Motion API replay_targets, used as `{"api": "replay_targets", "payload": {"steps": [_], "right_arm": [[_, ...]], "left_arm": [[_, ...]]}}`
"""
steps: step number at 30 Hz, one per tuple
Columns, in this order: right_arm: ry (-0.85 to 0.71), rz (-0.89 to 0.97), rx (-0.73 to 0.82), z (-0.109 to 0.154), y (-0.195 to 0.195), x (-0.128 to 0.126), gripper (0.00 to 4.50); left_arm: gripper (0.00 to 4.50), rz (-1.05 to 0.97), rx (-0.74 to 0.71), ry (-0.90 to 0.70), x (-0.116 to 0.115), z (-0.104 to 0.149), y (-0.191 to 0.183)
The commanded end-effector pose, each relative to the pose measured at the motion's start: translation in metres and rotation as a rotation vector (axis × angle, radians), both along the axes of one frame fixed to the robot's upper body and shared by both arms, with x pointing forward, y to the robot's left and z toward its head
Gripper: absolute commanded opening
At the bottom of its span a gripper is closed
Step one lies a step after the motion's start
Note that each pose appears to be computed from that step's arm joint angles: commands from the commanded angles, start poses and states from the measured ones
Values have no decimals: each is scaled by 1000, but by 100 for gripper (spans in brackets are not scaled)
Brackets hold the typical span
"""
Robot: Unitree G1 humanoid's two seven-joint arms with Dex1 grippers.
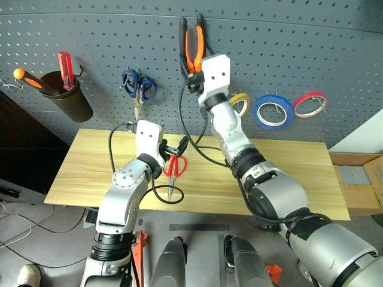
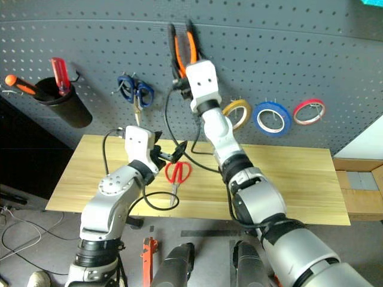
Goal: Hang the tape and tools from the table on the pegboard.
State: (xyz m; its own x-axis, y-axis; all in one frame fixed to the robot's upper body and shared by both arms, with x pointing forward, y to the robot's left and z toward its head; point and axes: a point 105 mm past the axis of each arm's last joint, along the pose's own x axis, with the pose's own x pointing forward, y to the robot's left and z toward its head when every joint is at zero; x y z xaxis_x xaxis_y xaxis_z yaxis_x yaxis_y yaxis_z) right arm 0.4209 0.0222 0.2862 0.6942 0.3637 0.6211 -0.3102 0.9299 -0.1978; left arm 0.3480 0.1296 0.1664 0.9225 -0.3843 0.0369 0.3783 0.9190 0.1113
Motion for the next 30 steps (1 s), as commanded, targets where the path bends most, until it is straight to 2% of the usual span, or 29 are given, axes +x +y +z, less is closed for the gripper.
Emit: {"api": "replay_targets", "payload": {"steps": [1,6,14,19,20,26,30], "right_arm": [[-86,-13,41,21,2,-9,269],[-33,22,-5,2,8,-8,269],[15,103,-179,-43,12,-16,269],[12,149,-244,-49,-2,-25,433],[12,148,-252,-49,-6,-26,447],[33,213,-315,-50,-28,-44,447],[43,325,-432,-63,-37,-74,447]], "left_arm": [[450,-4,2,-45,-6,12,0],[450,3,5,-42,-4,12,1],[450,7,2,-38,1,8,3],[450,-10,-8,-35,6,5,-3],[450,-12,-8,-34,7,4,-3],[450,-22,-3,-22,9,-4,-5],[450,21,73,62,1,-35,3]]}}
